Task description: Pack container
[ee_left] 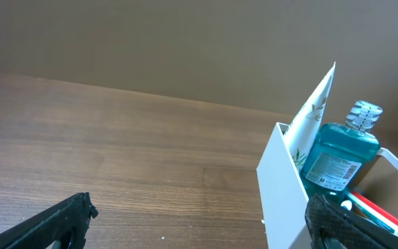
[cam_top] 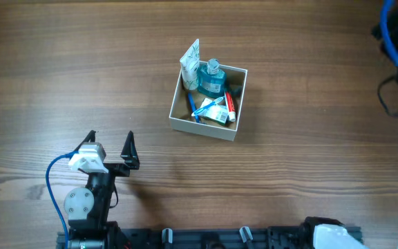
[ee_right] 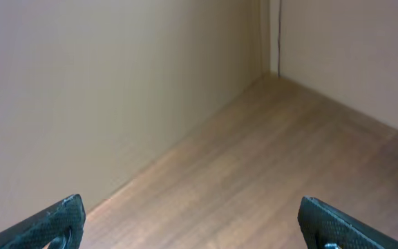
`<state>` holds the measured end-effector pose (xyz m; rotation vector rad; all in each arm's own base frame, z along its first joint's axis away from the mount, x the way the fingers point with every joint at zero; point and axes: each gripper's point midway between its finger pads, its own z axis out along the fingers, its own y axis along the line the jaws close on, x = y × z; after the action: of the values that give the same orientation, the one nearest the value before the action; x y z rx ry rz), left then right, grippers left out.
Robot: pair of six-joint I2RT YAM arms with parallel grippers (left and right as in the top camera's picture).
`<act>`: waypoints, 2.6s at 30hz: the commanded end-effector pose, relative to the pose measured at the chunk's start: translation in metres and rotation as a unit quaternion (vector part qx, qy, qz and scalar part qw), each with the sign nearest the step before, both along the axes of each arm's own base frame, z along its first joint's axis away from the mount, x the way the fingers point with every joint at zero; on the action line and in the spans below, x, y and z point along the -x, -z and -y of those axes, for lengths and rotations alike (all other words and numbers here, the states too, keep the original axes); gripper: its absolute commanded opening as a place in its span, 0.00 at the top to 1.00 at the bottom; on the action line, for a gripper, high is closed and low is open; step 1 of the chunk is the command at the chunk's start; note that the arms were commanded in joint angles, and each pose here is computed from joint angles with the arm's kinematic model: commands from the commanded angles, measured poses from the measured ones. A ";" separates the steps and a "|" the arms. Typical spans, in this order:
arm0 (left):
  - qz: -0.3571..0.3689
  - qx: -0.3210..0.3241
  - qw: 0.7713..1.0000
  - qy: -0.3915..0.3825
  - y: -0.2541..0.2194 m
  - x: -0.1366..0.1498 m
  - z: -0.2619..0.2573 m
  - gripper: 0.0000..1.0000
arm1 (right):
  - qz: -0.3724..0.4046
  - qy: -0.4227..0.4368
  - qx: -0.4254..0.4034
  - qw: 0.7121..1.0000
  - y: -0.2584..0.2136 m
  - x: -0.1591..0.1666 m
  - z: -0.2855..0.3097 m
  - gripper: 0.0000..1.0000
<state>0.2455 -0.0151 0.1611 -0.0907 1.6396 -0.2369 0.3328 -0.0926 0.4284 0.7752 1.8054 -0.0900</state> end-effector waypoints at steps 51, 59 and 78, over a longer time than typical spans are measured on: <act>0.001 0.004 1.000 -0.002 0.002 0.000 -0.001 0.00 | 0.333 -0.278 0.178 0.883 0.146 0.109 -0.111 0.00; 0.001 0.004 1.000 -0.002 0.002 0.000 -0.001 0.00 | 0.332 -0.267 0.177 0.887 0.168 0.102 -0.107 0.00; 0.001 0.005 1.000 -0.002 0.002 0.000 -0.001 0.00 | 0.216 -0.283 0.138 0.924 0.231 0.088 -0.106 0.00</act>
<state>0.2454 -0.0151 0.1611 -0.0913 1.6396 -0.2369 0.2454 0.0143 0.1998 0.0419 1.4747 0.2071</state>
